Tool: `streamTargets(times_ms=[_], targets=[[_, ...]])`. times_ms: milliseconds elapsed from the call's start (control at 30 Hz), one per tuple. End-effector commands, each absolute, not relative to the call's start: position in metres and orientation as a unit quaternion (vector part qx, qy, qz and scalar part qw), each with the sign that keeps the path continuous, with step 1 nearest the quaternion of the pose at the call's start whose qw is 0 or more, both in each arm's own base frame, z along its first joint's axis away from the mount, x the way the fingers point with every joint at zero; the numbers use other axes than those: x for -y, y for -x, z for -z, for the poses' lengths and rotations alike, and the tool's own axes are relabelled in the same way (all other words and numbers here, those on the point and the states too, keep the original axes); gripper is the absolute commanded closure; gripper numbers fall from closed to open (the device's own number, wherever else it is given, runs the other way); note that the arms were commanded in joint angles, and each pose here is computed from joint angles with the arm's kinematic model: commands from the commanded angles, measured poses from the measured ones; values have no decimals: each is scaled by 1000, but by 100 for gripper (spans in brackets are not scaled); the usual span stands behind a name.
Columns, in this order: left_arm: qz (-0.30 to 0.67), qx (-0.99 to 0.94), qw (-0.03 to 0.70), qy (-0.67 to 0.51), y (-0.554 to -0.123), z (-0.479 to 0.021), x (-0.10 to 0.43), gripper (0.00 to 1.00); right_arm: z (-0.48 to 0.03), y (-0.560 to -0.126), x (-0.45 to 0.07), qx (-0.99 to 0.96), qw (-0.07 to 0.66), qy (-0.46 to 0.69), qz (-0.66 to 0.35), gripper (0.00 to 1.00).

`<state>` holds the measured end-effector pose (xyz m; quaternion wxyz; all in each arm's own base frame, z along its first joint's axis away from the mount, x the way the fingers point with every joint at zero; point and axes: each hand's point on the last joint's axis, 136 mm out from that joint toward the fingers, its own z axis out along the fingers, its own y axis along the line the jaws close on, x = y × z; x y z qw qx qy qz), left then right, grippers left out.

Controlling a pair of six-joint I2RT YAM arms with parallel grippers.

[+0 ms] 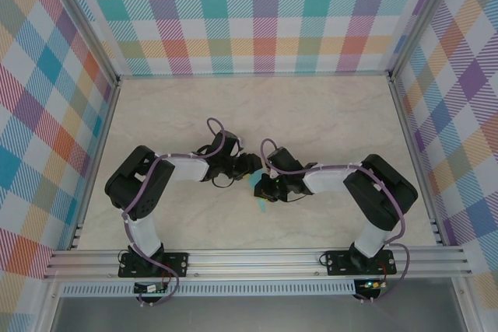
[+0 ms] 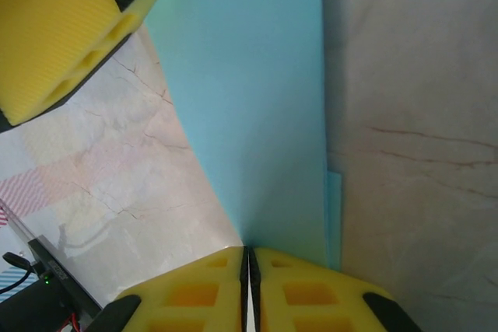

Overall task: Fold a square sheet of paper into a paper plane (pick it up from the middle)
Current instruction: Fold the wing for the fifth time at the center of the table.

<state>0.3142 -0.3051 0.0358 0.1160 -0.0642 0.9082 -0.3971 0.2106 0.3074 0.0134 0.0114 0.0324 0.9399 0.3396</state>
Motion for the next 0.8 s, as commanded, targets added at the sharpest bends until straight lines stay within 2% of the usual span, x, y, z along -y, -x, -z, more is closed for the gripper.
streamTargets(times_ms=[0, 333, 600, 767], targets=[[352, -928, 96, 79, -304, -9, 285, 51, 16, -181, -276, -960, -31, -28, -276, 89], [372, -917, 120, 73, -332, -24, 273, 47, 31, -159, -264, -965, -80, -13, -250, 90], [362, -921, 122, 76, -351, -16, 253, 46, 30, -159, -266, -963, -81, -13, -255, 90], [370, -917, 127, 82, -365, -28, 242, 45, 29, -161, -269, -962, -81, -13, -262, 90]])
